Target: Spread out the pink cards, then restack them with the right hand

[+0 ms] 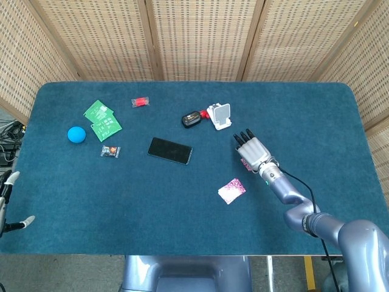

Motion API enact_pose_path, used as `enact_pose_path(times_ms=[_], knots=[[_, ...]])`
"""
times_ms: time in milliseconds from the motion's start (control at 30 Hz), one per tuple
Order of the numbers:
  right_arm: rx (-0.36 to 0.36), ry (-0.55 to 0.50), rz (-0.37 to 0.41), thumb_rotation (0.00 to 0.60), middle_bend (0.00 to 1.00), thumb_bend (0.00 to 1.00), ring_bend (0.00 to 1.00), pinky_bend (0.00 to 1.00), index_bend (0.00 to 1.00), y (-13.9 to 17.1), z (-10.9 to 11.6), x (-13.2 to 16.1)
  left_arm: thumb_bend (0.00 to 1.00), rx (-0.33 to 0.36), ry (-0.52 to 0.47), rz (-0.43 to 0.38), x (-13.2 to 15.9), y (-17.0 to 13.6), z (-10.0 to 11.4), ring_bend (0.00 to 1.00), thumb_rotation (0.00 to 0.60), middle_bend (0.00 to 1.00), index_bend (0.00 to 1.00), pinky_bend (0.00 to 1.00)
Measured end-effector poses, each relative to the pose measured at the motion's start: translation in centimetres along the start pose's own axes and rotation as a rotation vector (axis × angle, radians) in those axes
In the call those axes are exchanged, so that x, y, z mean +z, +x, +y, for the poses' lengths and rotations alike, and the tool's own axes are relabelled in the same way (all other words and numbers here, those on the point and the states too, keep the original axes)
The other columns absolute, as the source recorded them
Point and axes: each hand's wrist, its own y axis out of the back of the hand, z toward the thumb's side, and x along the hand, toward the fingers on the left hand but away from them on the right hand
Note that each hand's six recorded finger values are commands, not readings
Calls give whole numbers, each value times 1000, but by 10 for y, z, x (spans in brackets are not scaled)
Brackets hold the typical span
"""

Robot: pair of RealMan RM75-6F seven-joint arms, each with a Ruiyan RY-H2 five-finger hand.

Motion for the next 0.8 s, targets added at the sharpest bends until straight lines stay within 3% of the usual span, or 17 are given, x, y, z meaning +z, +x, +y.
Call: enact_pose_path(times_ms=[800], knots=[[35, 65, 4, 600, 17, 108, 18, 49, 365, 0, -15, -18, 0, -5, -2, -3, 3, 2, -1, 0, 600, 0, 0, 0]])
